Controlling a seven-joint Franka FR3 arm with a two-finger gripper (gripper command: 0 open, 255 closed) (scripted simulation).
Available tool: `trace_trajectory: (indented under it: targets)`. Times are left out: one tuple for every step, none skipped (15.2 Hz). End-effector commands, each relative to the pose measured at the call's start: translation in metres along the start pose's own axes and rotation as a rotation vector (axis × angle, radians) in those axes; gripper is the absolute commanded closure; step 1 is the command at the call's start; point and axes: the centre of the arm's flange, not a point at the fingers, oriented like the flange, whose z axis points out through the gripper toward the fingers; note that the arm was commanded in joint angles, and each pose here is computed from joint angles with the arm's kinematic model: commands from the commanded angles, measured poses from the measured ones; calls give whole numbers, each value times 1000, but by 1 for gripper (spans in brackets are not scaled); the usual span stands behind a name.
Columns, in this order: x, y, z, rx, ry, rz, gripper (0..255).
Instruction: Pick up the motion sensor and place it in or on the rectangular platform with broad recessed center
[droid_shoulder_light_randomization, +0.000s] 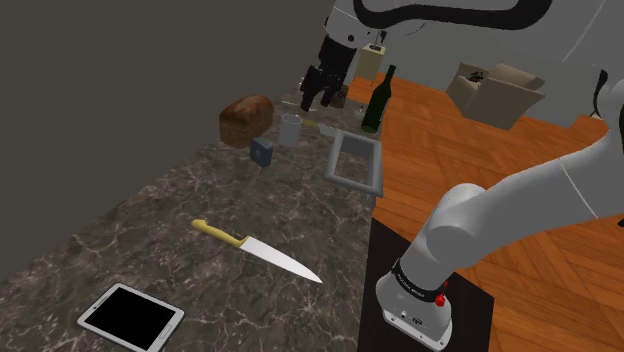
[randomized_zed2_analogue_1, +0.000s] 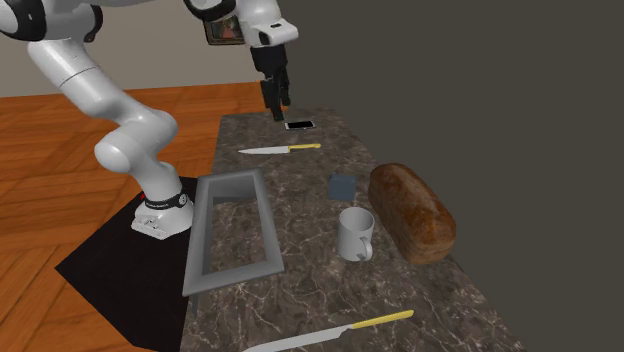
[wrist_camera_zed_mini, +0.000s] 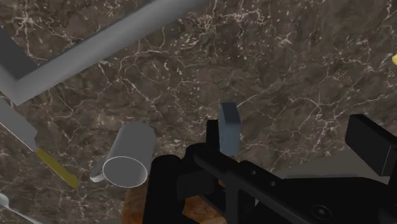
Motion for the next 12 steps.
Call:
trace_trajectory:
  targets:
    - [18,2,22,0,-12,20,0]
    - [27,2,33,1,-19,30,0]
    - [36,3,43,1,-25,40,0]
    - [45,4,54,1,-32,50,0]
    - [54,4,64,1,-39,60,0]
    - [63,5,75,1,-45,70,0]
    - [72,6,85,2,-52,80,0]
    - [81,7,96,2,-58,89,0]
    - [89,8,107,2,-65,99,0]
    - [98,9,118,2,-71,109,0]
    - [106,10,129,3,-78,119,0]
    - [115,11,140,3,-84,129,0]
